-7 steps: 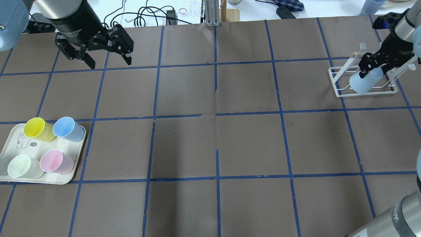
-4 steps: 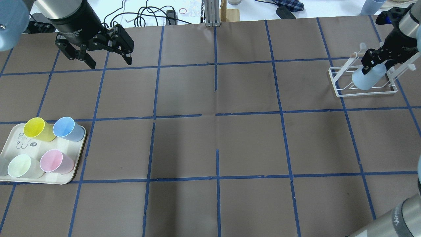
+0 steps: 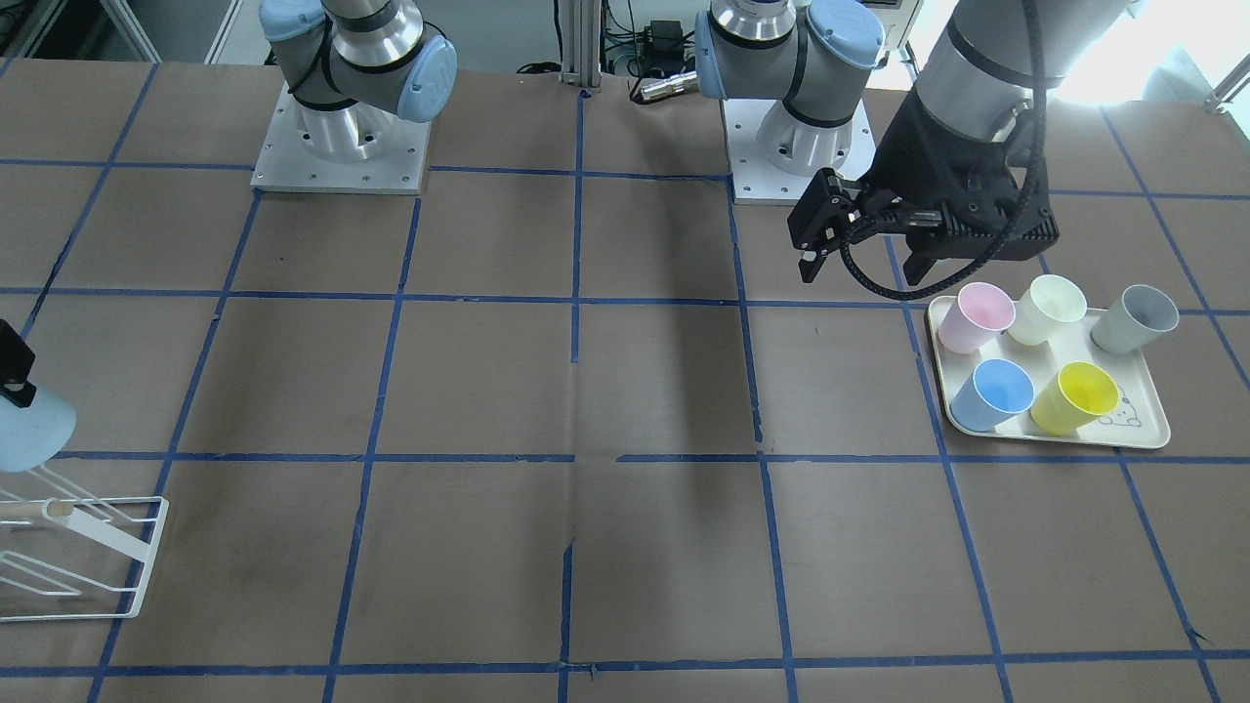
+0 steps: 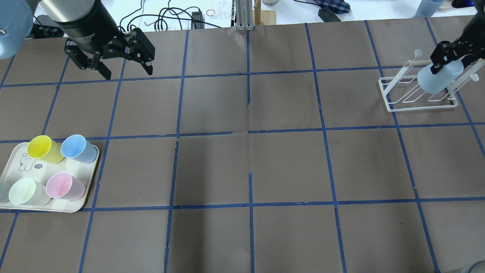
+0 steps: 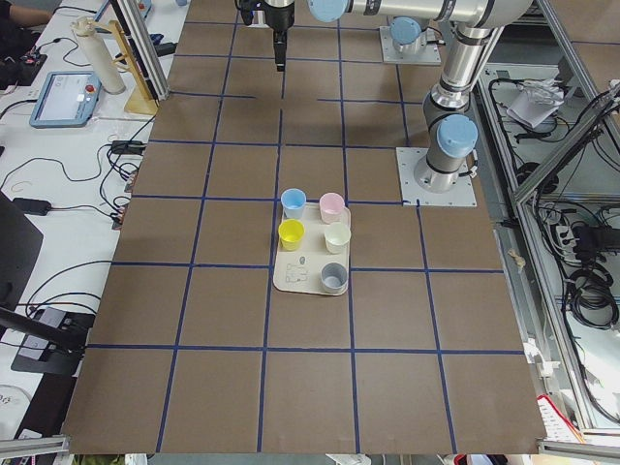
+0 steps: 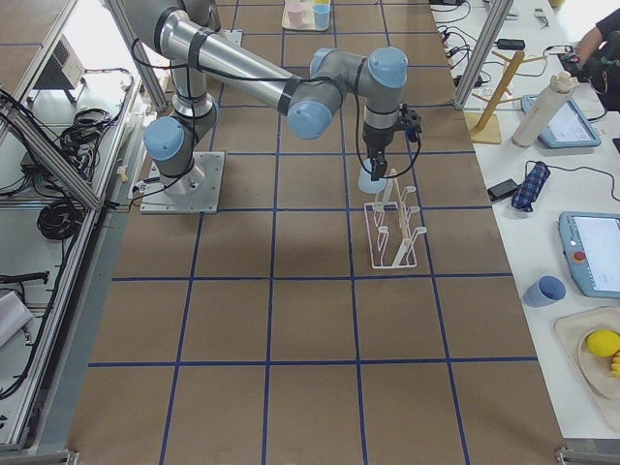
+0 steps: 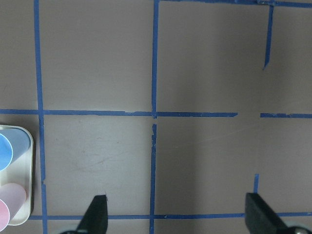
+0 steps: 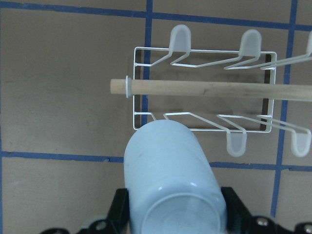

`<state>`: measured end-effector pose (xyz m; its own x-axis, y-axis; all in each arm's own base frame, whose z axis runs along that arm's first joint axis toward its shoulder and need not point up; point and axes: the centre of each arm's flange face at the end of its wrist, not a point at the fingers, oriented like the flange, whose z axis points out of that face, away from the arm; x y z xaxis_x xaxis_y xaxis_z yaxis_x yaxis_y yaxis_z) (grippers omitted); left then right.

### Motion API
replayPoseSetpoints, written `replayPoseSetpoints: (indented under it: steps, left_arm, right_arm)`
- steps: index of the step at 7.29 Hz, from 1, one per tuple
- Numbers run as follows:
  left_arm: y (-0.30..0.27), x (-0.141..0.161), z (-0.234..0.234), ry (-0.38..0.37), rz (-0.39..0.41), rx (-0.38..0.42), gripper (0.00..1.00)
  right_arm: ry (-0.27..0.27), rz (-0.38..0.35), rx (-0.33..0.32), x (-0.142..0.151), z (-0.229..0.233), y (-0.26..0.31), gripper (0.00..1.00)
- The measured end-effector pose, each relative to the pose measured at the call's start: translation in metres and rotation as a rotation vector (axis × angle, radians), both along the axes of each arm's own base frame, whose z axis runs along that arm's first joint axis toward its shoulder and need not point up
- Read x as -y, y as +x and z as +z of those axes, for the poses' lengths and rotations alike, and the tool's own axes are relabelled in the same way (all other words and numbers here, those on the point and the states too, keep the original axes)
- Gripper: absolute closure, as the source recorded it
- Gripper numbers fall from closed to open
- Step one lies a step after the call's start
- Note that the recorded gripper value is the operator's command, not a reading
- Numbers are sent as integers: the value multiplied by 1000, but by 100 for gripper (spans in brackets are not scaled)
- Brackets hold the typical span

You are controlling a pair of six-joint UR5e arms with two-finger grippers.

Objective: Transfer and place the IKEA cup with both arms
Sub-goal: 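Lift the light blue cup off the rack with the right gripper, then carry the cup toward the left gripper while the left arm reaches toward it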

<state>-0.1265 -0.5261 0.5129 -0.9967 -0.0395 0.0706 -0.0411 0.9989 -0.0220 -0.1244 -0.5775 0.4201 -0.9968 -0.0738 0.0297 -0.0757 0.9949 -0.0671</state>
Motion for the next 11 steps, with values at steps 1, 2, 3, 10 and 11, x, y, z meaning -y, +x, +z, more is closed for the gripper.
replayPoseSetpoints:
  steps: [1,2,3,10,11]
  left_arm:
    - [0,0,0,1,4,-15,0]
    - [1,-1,0,6,7,-38,0]
    - [2,-2,0,20,10,-67,0]
    - [-8,-7,-55,200,209,-897,0]
    - [-17,-9,-66,210,228,-1030,0]
  right_arm:
    - [-3,1,49,-12,16,12,58]
    - [-13,-2,125,-22,28,25,58]
    - [-32,-21,211,-29,38,38,58]
    - [-105,-64,952,-34,72,144,63]
    - [-110,-61,1038,-33,77,159,67]
